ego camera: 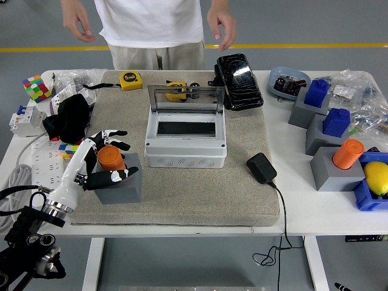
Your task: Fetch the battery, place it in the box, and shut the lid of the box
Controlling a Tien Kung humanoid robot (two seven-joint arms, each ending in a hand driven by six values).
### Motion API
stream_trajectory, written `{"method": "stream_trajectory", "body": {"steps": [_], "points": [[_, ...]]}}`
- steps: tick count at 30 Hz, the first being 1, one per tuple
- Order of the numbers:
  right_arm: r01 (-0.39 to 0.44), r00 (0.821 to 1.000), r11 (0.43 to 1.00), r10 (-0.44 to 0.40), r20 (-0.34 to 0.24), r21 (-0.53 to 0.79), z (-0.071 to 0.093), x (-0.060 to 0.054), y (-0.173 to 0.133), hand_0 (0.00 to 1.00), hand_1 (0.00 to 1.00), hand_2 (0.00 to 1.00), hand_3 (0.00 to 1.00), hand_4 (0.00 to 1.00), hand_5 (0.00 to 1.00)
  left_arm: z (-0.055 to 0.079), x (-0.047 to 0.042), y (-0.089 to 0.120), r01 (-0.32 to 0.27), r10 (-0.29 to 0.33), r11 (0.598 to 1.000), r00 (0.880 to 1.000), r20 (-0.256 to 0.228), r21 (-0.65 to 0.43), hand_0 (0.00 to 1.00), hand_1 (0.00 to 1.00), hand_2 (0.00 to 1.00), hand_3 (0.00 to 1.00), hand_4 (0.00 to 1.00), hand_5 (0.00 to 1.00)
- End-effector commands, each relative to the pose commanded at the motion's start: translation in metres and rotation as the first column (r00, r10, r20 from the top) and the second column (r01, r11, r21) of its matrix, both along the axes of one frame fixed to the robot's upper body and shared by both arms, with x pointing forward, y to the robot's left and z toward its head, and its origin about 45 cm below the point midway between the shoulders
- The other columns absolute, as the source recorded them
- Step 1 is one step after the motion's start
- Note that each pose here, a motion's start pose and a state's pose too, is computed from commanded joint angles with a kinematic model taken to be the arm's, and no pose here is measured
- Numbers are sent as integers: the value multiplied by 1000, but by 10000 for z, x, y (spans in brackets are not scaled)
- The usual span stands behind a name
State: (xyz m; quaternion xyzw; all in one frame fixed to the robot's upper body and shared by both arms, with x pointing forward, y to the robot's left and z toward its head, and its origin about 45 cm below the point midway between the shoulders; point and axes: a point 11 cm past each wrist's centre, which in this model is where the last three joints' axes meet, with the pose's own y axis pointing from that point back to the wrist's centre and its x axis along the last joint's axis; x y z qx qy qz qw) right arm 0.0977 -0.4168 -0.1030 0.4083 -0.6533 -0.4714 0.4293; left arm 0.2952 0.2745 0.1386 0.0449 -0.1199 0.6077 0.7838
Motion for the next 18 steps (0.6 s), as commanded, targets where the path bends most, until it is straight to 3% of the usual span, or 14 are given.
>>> {"method": "stream_trajectory", "body": {"steps": [5,6,11,12,17,18], "points": [[-1,1000,1000,1,3,1,0,6,4,652,672,688,579,956,552,-32,13,1,-8,8,1000,1000,-7,-7,346,408,392,518,998,2],[-2,1000,1000,2,3,1,0,7,4,652,672,688,580,956,553,-38,25,1,-13,13,1000,1000,-7,-12,272,334,344,445,964,2],[-3,1000,1000,3,5,0,3,18,2,652,672,688,580,956,553,-26,75,-38,-23,23,999,1000,6,-38,272,334,344,445,964,2],[-3,1000,1000,3,5,0,3,20,2,652,672,688,580,956,552,-23,82,-51,-23,23,999,1000,9,-43,192,249,297,367,920,2],[-6,1000,1000,6,6,0,5,29,4,652,672,688,580,956,552,-29,106,-98,-23,23,998,1000,14,-52,192,249,297,367,920,2],[-7,1000,1000,7,5,0,5,29,4,651,672,687,580,956,552,-34,111,-106,-22,23,998,1000,14,-53,141,200,260,323,907,2]]}}
